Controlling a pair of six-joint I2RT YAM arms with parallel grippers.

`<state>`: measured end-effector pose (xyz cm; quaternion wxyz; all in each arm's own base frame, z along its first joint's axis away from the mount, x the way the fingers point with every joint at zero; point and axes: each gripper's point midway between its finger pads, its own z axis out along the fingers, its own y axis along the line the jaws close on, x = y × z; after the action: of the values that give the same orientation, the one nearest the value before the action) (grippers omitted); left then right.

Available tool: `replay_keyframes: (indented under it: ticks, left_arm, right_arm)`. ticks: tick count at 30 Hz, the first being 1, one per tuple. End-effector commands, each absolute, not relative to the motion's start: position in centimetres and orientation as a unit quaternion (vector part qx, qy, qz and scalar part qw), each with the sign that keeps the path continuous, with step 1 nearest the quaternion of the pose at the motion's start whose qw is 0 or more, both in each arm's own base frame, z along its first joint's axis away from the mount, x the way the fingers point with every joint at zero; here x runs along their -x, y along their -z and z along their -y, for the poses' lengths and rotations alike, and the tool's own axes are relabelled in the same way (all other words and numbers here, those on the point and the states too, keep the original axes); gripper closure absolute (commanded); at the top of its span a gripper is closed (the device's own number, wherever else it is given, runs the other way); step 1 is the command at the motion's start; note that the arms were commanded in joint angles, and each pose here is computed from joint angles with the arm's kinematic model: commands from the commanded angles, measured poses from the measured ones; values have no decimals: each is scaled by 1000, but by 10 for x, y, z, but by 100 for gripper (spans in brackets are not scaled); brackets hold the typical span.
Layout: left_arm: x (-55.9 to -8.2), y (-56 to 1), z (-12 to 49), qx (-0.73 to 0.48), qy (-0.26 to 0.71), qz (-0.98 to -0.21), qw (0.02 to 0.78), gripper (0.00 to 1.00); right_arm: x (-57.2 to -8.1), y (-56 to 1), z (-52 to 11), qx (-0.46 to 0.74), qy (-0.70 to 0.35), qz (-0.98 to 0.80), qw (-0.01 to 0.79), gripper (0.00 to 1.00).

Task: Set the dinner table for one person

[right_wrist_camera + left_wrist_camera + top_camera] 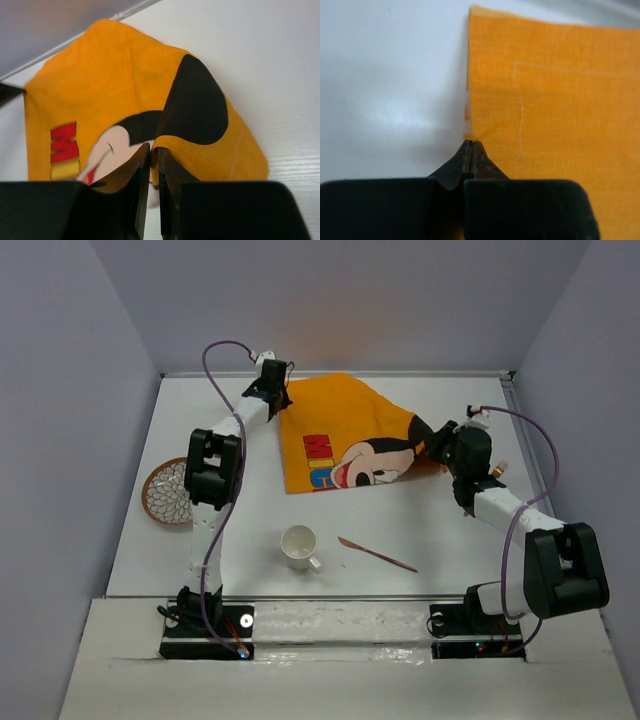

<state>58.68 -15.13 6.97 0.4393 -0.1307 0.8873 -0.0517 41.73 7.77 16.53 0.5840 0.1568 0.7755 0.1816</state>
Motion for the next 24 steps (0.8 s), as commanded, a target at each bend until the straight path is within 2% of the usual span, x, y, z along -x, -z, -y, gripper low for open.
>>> replay_keyframes:
  ticks: [1,2,3,4,6,7,8,10,12,14,15,16,20,22,24]
  left_arm:
    - [-652,-135,106,144,4,-857,494,100]
    - [-660,-139,99,144,-8,-857,495,100]
    - [-660,-105,94,139,-26,-878,457,100]
    - [-679,-171,87,150,-7,-842,518,100]
    - [-677,-176,80,165,8,-841,516,96]
    - [-672,-189,78,166,21,-839,518,82]
    - [-667,-196,79,161,21,-841,516,50]
    - [-656,-216,80,156,11,-840,520,26]
    - [-640,-239,79,157,1,-839,521,12]
    - [-628,-250,84,155,-9,-840,521,10]
    - [-618,-274,88,155,-4,-831,535,10]
    - [-611,-261,91,150,-11,-840,520,9]
    - [-569,-286,104,154,30,-820,551,12]
    - [-532,-298,98,172,59,-797,576,14]
    - [-490,-295,97,186,102,-776,594,18]
  right_arm:
    - [-412,-170,-105,-124,-212,-780,575,83]
    - [-408,-166,-116,-109,-215,-787,567,82]
    - [-404,-158,-122,-101,-214,-798,554,83]
    - [-401,-154,-128,-89,-209,-805,548,83]
    - [-393,-135,-141,-72,-202,-827,520,82]
    - [-392,-131,-143,-66,-198,-831,515,82]
    - [-390,-123,-143,-64,-192,-839,505,81]
    - [-390,-118,-139,-67,-181,-843,502,78]
    - [-392,-120,-139,-64,-178,-842,505,75]
    - [-394,-124,-140,-61,-178,-841,507,71]
    - [-394,-127,-141,-58,-182,-839,509,69]
    - [-394,-131,-141,-58,-183,-837,513,68]
    - [-388,-135,-132,-59,-164,-837,518,61]
    - [-386,-138,-129,-61,-160,-836,521,58]
    - [-382,-142,-129,-60,-164,-834,523,50]
